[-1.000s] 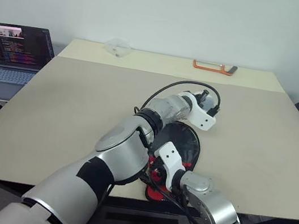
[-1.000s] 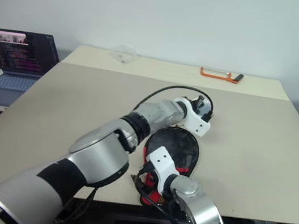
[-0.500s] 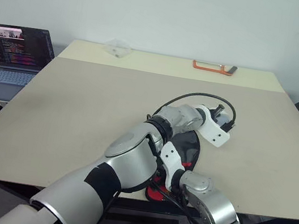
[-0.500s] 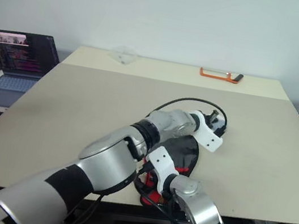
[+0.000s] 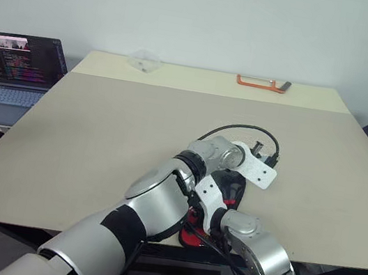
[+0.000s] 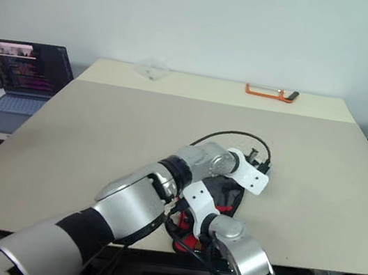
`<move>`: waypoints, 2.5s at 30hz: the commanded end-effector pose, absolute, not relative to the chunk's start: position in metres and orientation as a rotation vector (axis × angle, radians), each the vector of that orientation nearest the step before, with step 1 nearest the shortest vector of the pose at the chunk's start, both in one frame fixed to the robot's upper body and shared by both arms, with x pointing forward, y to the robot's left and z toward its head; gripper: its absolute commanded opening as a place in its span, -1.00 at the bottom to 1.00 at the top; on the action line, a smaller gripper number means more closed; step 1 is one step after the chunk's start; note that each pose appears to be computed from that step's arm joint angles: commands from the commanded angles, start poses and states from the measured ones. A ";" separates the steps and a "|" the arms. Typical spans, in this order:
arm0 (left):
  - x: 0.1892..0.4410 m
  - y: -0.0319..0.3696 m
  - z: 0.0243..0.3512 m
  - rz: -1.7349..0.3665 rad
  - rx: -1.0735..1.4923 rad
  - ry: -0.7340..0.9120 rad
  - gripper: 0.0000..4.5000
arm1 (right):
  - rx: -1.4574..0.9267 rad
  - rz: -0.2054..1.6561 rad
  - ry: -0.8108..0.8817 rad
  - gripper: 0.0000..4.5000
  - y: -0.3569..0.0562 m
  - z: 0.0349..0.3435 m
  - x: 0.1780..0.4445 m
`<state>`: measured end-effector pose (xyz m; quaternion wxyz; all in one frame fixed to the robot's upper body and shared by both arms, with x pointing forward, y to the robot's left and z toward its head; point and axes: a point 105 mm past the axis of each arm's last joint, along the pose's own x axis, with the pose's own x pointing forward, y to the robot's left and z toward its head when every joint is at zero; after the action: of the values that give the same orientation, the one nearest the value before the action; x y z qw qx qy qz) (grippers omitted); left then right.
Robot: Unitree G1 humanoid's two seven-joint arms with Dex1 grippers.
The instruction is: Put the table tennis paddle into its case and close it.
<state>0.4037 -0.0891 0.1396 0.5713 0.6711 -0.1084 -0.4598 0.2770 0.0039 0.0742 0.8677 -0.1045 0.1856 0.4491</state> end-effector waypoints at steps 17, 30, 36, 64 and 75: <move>0.404 -0.103 0.185 -1.014 1.539 -0.454 0.99 | -0.214 0.964 0.604 1.00 -0.004 0.028 0.266; 0.458 -0.015 0.241 -0.661 1.288 -0.318 0.99 | -0.199 0.944 0.547 1.00 -0.007 0.041 0.285; 0.469 0.035 0.241 -0.636 0.980 -0.211 0.99 | -0.175 0.943 0.457 1.00 -0.003 0.069 0.297; 0.429 0.049 0.161 -1.044 0.476 -0.063 0.99 | 0.020 0.560 0.125 1.00 -0.131 0.199 0.337; 0.412 0.031 0.145 -1.167 0.447 -0.058 0.99 | -0.012 0.216 0.030 1.00 -0.220 0.210 0.388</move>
<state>0.4146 0.0395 0.1326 0.8198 0.1989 0.0048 -0.5370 0.3807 -0.2081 0.1880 0.9893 0.0018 0.0605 0.1326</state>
